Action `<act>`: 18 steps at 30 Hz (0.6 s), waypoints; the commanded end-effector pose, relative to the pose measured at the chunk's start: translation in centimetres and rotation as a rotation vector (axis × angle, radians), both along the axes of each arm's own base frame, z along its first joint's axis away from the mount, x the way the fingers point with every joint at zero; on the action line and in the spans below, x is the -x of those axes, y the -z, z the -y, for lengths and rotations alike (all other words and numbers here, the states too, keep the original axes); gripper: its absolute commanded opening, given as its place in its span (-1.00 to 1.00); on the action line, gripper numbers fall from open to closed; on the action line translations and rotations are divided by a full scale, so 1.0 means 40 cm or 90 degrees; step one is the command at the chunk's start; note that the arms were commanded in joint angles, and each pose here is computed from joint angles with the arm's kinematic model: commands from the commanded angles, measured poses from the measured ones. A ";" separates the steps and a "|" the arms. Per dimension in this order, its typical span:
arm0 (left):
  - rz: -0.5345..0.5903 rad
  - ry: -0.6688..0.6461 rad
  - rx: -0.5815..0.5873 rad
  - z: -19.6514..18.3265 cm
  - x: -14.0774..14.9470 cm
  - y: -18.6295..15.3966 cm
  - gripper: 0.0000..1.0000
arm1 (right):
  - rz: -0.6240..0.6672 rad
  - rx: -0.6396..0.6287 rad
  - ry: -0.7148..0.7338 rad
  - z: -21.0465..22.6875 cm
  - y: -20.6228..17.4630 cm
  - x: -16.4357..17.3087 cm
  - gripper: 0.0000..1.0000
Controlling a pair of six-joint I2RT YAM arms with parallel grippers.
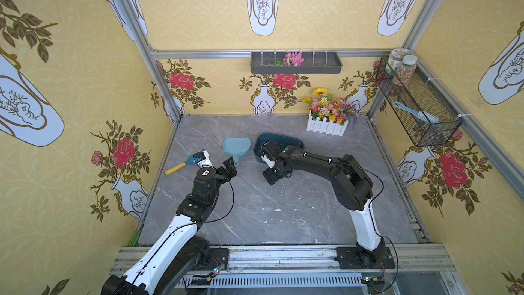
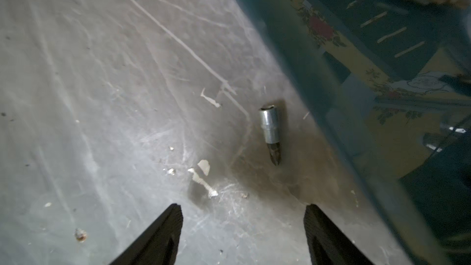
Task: Put the bit on the desktop into the storage box
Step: Pick up the screwdriver bit from the center of the board.
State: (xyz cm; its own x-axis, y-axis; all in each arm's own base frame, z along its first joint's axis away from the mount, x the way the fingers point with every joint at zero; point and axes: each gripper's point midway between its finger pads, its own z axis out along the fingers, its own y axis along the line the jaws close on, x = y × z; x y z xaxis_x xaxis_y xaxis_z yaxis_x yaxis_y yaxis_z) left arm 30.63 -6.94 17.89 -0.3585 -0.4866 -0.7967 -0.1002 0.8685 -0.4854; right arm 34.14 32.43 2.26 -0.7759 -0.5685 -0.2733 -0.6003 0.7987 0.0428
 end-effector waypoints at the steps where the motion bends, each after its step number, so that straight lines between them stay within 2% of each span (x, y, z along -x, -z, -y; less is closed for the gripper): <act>1: 0.007 -0.002 -0.005 -0.002 -0.005 -0.007 1.00 | 0.009 -0.002 0.005 0.002 0.004 -0.026 0.50; 18: 0.014 -0.003 -0.010 -0.006 -0.006 -0.017 1.00 | 0.006 0.037 -0.002 -0.008 0.073 -0.079 0.01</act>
